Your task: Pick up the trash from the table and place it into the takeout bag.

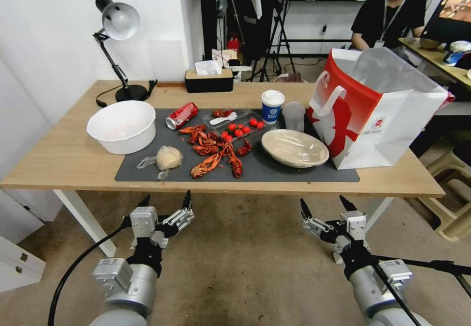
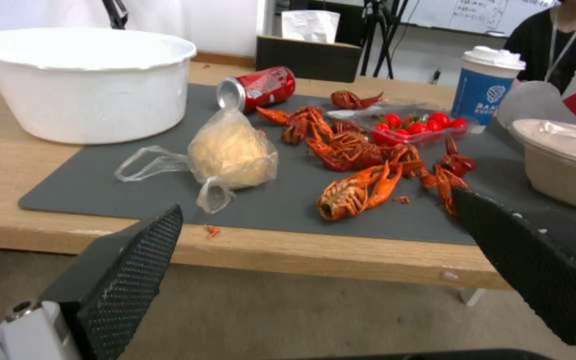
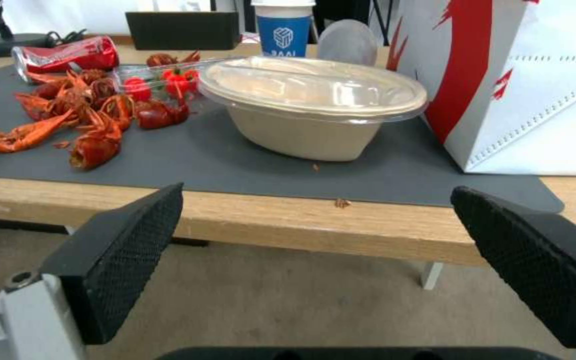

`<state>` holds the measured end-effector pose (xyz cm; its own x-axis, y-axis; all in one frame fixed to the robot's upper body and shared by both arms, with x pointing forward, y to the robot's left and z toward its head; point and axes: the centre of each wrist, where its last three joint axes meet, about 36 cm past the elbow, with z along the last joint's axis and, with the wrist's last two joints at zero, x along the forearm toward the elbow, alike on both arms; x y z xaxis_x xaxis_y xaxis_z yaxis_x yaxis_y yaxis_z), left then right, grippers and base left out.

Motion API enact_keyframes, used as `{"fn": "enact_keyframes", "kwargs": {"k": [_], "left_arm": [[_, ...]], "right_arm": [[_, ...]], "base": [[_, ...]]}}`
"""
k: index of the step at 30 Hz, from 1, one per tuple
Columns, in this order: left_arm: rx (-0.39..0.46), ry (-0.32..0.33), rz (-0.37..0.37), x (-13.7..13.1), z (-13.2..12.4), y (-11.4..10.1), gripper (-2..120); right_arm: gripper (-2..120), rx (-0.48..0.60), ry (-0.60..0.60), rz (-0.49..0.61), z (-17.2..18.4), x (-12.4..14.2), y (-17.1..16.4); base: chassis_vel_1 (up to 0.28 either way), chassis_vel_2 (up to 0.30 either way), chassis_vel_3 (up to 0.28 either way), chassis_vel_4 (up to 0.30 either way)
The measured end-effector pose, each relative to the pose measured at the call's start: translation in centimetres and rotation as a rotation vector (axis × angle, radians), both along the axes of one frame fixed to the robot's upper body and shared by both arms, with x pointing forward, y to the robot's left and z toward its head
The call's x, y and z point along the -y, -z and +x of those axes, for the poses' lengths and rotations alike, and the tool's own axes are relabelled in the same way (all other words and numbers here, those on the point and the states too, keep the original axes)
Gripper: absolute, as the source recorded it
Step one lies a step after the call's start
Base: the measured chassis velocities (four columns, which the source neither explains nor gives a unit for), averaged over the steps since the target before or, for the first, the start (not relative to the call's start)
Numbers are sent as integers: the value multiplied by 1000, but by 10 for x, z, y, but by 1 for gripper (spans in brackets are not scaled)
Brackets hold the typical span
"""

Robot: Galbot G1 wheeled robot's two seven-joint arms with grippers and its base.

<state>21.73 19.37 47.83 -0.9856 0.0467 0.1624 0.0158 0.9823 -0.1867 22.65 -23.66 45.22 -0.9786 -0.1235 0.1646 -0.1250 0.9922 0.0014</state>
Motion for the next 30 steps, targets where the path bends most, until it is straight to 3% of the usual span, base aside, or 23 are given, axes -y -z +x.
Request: {"fn": "enact_keyframes", "kwargs": {"k": [14, 18, 20, 21, 22, 25, 27, 28, 30], "left_arm": [[4, -11, 11, -1, 0, 3, 100], [6, -13, 14, -2, 1, 2, 100], [5, -13, 14, -3, 0, 2, 100], [5, -13, 14, -3, 0, 3, 100], [5, -13, 14, -3, 0, 3, 100], [9, -13, 15, -3, -1, 3, 100], [9, -12, 16, -3, -1, 3, 100], [13, -7, 19, -3, 0, 3, 100], [15, -4, 20, -4, 1, 3, 100]], "right_arm": [[100, 11, -8, 5, 1, 2, 3], [100, 12, -17, 54, 2, 2, 3], [100, 18, -19, 142, 5, 2, 2], [100, 23, -12, 265, 9, 2, -1], [100, 23, -12, 265, 9, 2, -1], [100, 20, 26, 521, 23, 3, -8], [100, 16, 31, 554, 25, 4, -9], [100, -10, 49, 708, 35, 8, -12], [100, -17, 56, 749, 37, 10, -12]], "base": [[0, 0, 0, 0], [0, 0, 0, 0], [0, 0, 0, 0], [0, 0, 0, 0], [0, 0, 0, 0], [0, 0, 0, 0], [0, 0, 0, 0], [0, 0, 0, 0], [0, 0, 0, 0]]}}
